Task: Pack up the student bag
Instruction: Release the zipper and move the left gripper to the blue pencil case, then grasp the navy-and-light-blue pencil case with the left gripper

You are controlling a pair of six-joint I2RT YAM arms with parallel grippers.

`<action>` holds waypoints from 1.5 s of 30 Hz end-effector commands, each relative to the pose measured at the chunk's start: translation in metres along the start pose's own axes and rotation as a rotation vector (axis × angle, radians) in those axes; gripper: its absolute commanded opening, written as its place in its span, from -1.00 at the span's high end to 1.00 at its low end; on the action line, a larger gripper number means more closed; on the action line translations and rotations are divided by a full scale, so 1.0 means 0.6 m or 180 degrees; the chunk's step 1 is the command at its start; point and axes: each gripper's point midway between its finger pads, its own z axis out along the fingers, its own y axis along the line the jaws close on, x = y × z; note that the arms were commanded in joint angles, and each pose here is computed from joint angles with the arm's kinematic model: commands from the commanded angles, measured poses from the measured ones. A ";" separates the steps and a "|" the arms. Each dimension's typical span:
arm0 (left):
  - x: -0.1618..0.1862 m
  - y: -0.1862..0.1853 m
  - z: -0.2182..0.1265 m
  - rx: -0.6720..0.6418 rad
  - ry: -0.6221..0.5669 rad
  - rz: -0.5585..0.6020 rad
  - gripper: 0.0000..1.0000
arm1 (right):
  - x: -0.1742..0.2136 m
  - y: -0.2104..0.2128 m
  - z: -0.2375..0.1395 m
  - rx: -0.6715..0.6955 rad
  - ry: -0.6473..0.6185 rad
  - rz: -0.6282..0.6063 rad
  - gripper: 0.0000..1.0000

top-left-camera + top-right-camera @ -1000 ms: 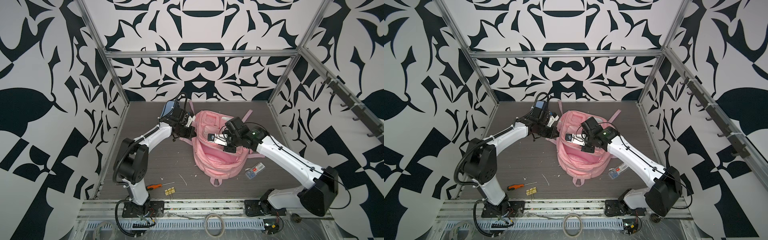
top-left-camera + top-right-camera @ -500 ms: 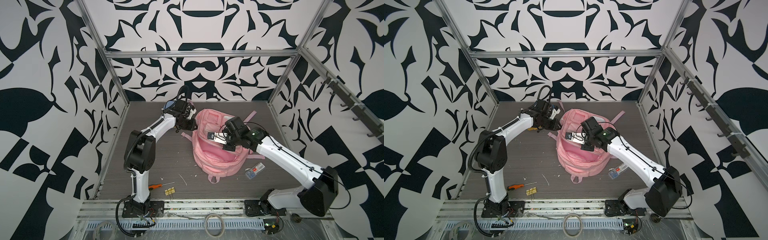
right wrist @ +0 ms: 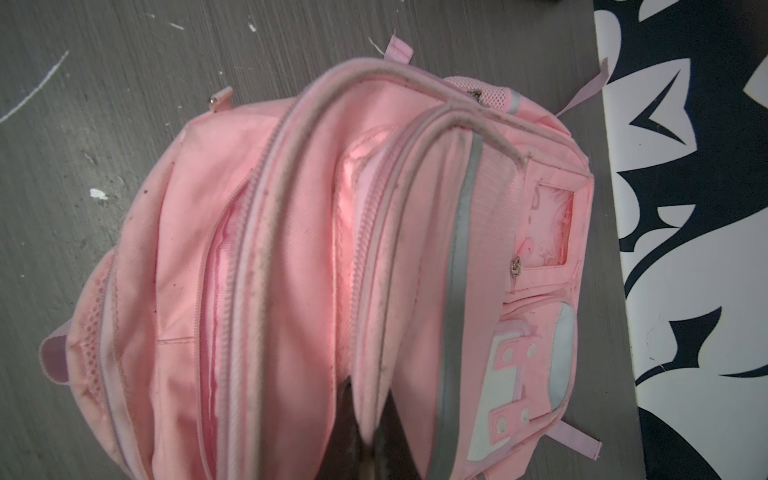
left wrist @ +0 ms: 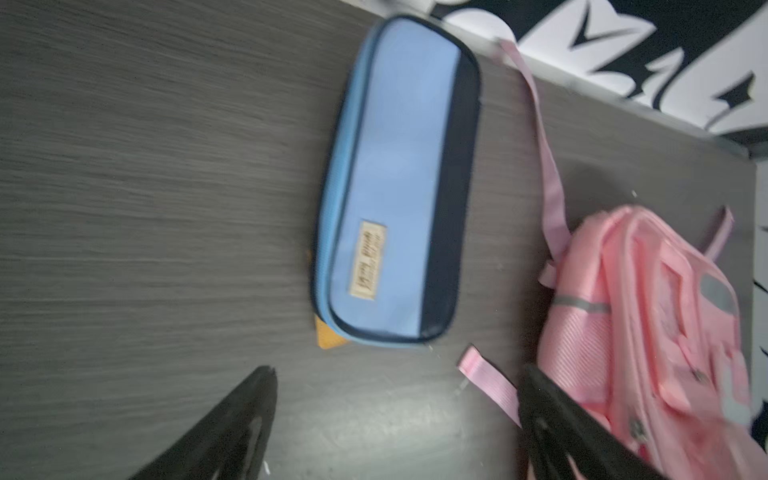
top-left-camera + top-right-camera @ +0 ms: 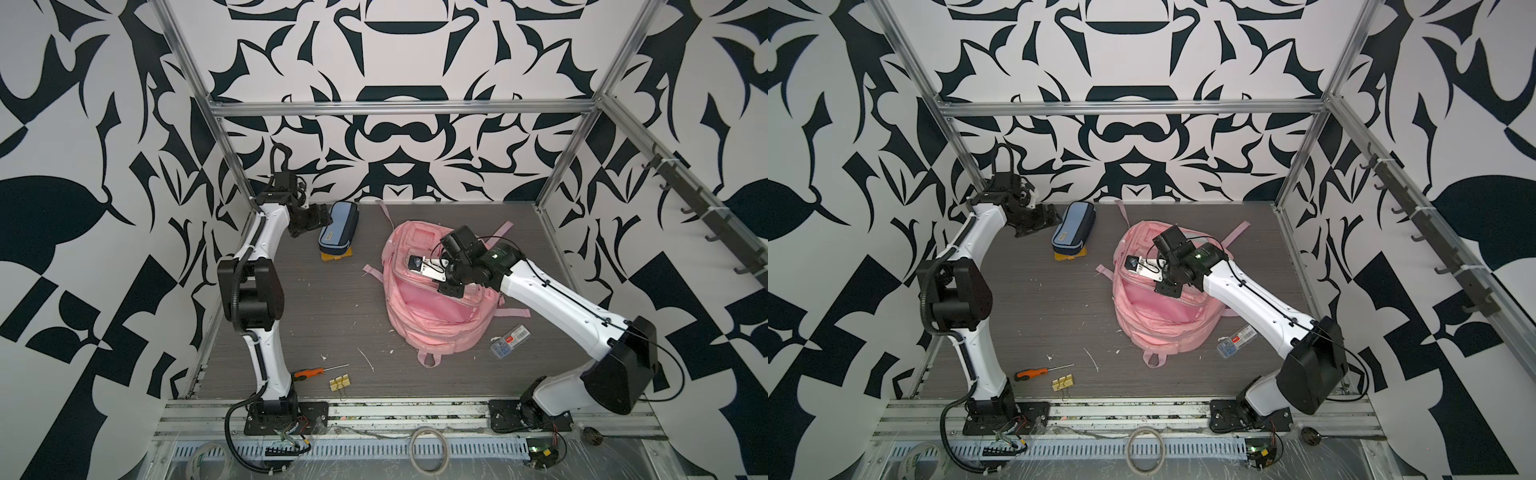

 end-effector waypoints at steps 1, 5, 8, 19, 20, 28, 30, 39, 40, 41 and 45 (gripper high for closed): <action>0.025 0.018 0.051 -0.0167 0.0366 0.0091 -0.93 | -0.052 -0.046 -0.047 0.0293 -0.0313 0.0121 1.00; 0.022 0.036 0.101 -0.0199 0.0448 0.0051 -0.93 | -0.062 -0.057 -0.063 0.0339 -0.0322 0.0209 1.00; 0.029 0.033 0.132 -0.0096 0.0511 0.0023 -0.91 | -0.065 -0.061 -0.074 0.0359 -0.0336 0.0272 1.00; 0.061 0.016 0.174 0.0154 0.0567 -0.0022 0.36 | -0.053 -0.058 -0.070 0.0336 -0.0212 0.0361 1.00; 0.062 0.015 0.172 0.0154 0.0568 -0.0017 0.43 | -0.052 -0.058 -0.070 0.0337 -0.0201 0.0345 1.00; 0.038 -0.012 0.106 0.0223 0.0352 0.0059 1.00 | -0.042 -0.059 -0.060 0.0366 -0.0138 0.0290 1.00; 0.024 -0.032 0.070 0.0321 0.0237 0.0099 1.00 | -0.044 -0.062 -0.056 0.0378 -0.0164 0.0348 1.00; 0.123 -0.128 -0.141 0.0990 0.0091 0.0085 1.00 | -0.039 -0.122 -0.037 0.0616 -0.0311 0.0950 1.00; 0.156 -0.131 -0.159 0.1042 0.0136 0.0038 1.00 | -0.036 -0.133 -0.037 0.0669 -0.0326 0.1041 1.00; 0.185 -0.134 -0.175 0.1092 0.0168 -0.0003 1.00 | -0.035 -0.141 -0.037 0.0699 -0.0346 0.1104 1.00; 0.332 -0.151 -0.242 0.1249 0.0435 -0.0169 1.00 | -0.031 -0.171 -0.041 0.0817 -0.0381 0.1280 1.00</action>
